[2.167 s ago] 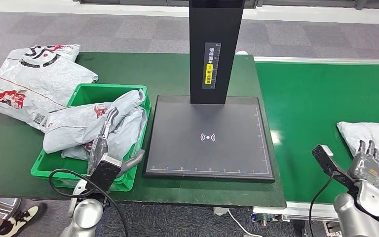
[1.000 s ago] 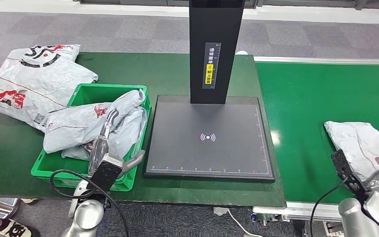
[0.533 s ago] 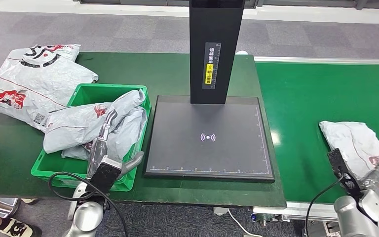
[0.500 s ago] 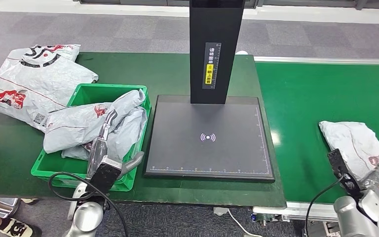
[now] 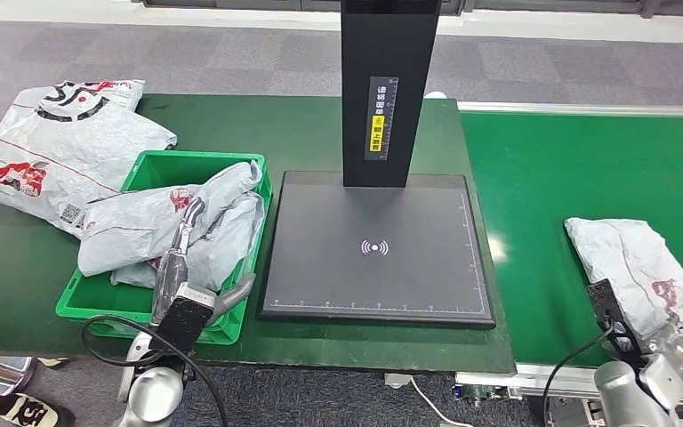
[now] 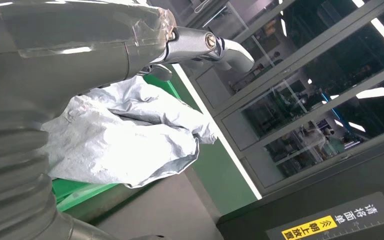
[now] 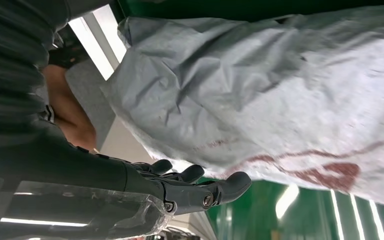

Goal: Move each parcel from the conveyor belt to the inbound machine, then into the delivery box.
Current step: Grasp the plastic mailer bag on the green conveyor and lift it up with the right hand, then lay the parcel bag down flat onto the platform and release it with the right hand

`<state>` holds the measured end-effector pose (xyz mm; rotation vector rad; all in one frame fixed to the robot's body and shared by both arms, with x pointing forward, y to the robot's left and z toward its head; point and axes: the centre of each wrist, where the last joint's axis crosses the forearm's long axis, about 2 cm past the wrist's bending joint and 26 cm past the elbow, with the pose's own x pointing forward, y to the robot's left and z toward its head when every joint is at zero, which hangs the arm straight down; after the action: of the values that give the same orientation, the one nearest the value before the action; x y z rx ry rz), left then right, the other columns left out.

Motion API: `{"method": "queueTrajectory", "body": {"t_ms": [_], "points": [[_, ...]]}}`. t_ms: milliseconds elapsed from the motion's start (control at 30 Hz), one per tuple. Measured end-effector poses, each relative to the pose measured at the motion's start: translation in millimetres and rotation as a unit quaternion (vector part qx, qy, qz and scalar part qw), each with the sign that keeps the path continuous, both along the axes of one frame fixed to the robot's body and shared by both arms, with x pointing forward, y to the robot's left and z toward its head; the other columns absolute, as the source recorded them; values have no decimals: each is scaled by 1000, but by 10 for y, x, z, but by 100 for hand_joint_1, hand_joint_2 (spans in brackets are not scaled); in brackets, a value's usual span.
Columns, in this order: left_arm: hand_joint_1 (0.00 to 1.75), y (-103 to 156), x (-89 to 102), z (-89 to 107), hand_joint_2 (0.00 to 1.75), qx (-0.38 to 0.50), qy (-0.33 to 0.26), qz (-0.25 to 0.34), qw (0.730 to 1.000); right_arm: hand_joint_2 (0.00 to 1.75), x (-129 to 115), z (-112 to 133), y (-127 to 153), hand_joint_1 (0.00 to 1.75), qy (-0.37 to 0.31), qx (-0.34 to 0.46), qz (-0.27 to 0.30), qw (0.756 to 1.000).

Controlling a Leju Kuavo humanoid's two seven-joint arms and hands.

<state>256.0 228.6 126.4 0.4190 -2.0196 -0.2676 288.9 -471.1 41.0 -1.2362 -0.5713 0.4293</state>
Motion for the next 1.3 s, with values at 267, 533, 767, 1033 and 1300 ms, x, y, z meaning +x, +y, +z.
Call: {"method": "queueTrajectory", "body": {"t_ms": [267,533,767,1033,1300], "points": [[0,7,-11,26,175,-1,-5,3,1000,175,-80,-106,48,175,9,25,-8,1000],[0,17,-51,37,175,-1,-9,11,1000,175,-93,-130,87,175,-11,15,-6,1000],[0,27,-117,33,175,0,-10,16,1000,175,-111,-9,165,175,-143,-76,35,986],[0,27,-141,27,175,1,-14,14,1000,175,19,601,542,175,-375,-123,146,907],[0,-27,-67,33,175,-1,-19,4,1000,175,382,1201,1278,175,-457,-40,251,852]]}}
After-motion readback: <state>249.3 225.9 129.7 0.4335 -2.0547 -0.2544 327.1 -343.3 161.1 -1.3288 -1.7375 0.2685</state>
